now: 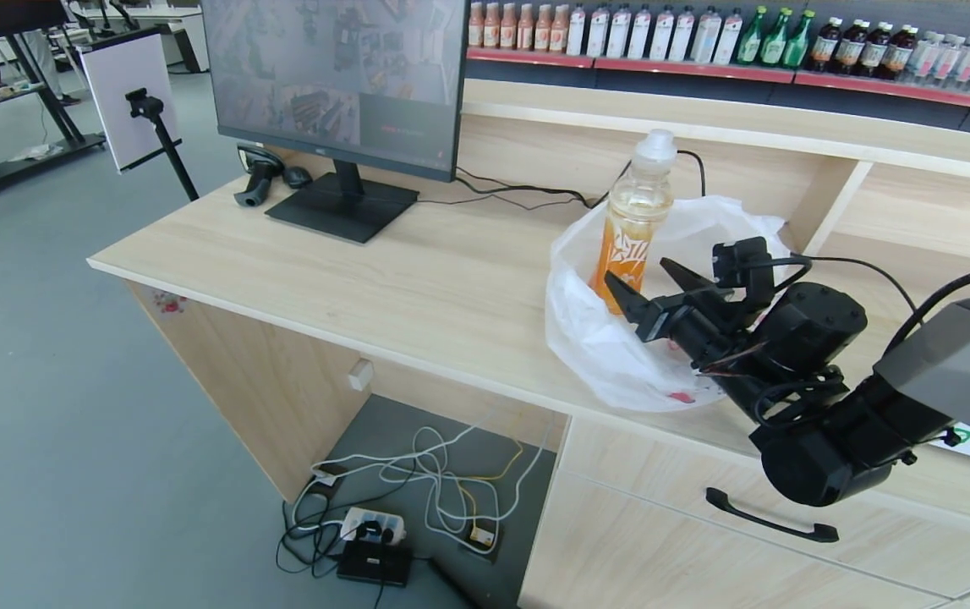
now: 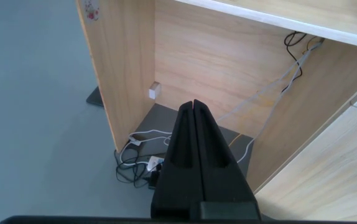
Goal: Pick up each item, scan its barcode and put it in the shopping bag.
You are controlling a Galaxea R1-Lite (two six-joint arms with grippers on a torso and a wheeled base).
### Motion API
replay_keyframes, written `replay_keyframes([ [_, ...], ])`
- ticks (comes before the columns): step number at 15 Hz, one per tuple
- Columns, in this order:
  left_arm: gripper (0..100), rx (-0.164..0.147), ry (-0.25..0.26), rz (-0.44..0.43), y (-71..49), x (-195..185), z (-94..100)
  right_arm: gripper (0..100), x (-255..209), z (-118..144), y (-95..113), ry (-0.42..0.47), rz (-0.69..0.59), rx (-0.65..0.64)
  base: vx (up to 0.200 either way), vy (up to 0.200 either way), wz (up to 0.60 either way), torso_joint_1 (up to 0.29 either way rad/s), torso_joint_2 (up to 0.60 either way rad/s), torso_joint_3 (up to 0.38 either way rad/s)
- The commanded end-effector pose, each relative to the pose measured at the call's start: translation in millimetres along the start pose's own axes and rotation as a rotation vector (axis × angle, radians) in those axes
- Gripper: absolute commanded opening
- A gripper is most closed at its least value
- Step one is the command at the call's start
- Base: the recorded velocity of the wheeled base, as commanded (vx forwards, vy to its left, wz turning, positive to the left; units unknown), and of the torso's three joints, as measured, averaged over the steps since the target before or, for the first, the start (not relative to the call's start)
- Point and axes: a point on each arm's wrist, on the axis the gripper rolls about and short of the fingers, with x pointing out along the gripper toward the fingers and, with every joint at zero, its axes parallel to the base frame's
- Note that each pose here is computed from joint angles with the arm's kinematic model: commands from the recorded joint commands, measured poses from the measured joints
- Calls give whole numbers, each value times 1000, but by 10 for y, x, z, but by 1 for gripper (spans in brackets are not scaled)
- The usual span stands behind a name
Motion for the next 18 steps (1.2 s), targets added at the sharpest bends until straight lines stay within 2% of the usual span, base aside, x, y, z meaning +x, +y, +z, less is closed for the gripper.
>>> replay_keyframes([
  [1, 0, 0, 0, 0, 0, 0, 0, 100, -2, -11, -1, -2, 0, 0, 0, 0, 0, 0, 0, 0],
  [9, 0, 0, 1, 0, 0, 0, -1, 100, -107, 100, -6, 2, -4, -3, 0, 0, 0, 0, 0, 0],
  [12, 0, 0, 1, 0, 0, 0, -1, 100, -180, 255, 10, -20, -2, -8, 0, 0, 0, 0, 0, 0],
  [13, 0, 0, 4, 0, 0, 0, -4, 100, -194, 402, 19, -58, -1, -22, 0, 0, 0, 0, 0, 0],
  [16, 0, 0, 4, 0, 0, 0, -4, 100, -269, 614, -108, -104, -38, -52, 0, 0, 0, 0, 0, 0],
  [18, 0, 1, 4, 0, 0, 0, -4, 100, -392, 723, -117, -109, -39, -28, 0, 0, 0, 0, 0, 0],
])
